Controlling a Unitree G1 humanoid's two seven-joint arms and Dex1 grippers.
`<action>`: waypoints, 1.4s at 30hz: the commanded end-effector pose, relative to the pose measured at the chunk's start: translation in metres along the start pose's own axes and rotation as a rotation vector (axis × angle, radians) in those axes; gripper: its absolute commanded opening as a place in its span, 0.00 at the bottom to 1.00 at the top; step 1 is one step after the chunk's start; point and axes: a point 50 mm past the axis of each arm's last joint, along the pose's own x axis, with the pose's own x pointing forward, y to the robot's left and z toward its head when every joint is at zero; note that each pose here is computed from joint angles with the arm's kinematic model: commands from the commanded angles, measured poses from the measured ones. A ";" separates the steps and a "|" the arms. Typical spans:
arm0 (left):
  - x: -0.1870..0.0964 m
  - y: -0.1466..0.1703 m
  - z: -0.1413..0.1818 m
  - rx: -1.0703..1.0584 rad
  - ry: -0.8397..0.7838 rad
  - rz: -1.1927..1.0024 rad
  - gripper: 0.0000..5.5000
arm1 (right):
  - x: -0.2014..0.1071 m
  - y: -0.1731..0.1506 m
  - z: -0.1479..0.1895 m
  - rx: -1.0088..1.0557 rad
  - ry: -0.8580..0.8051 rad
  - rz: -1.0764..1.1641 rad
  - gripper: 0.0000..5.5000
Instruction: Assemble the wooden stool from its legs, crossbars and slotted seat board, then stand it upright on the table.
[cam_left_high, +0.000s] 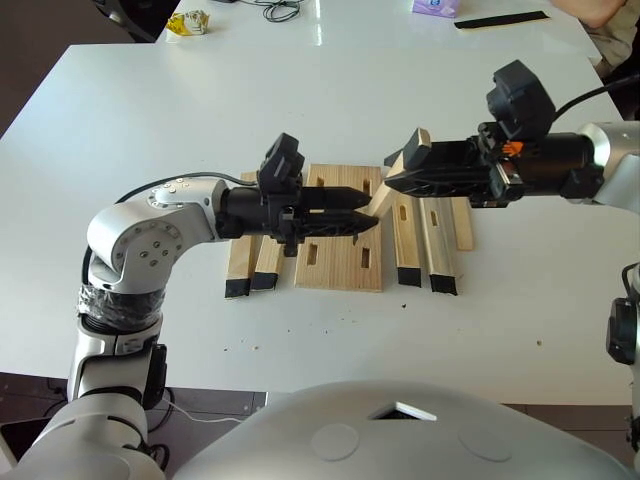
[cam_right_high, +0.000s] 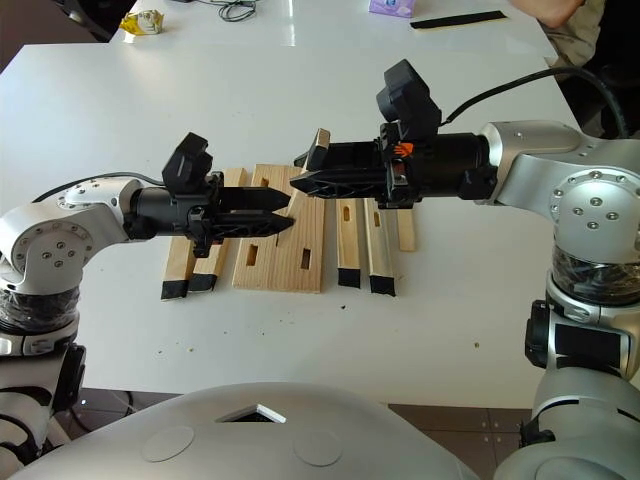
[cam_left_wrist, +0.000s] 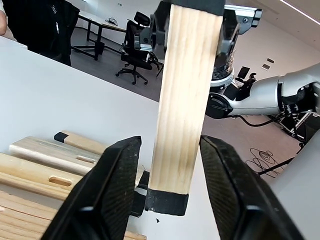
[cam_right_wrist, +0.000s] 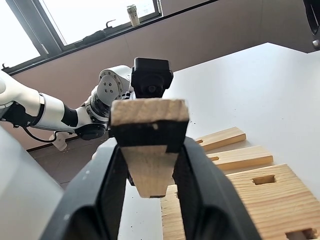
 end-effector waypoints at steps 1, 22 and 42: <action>-0.009 0.003 -0.005 0.019 0.063 0.069 0.51 | -0.004 0.000 0.007 -0.087 0.010 -0.056 0.24; -0.038 0.002 -0.019 0.019 -0.068 0.349 0.57 | -0.078 -0.033 -0.049 -0.487 0.313 -0.341 0.24; -0.037 -0.005 -0.018 -0.005 -0.088 0.334 0.57 | -0.070 -0.042 -0.082 -0.579 0.344 -0.226 0.24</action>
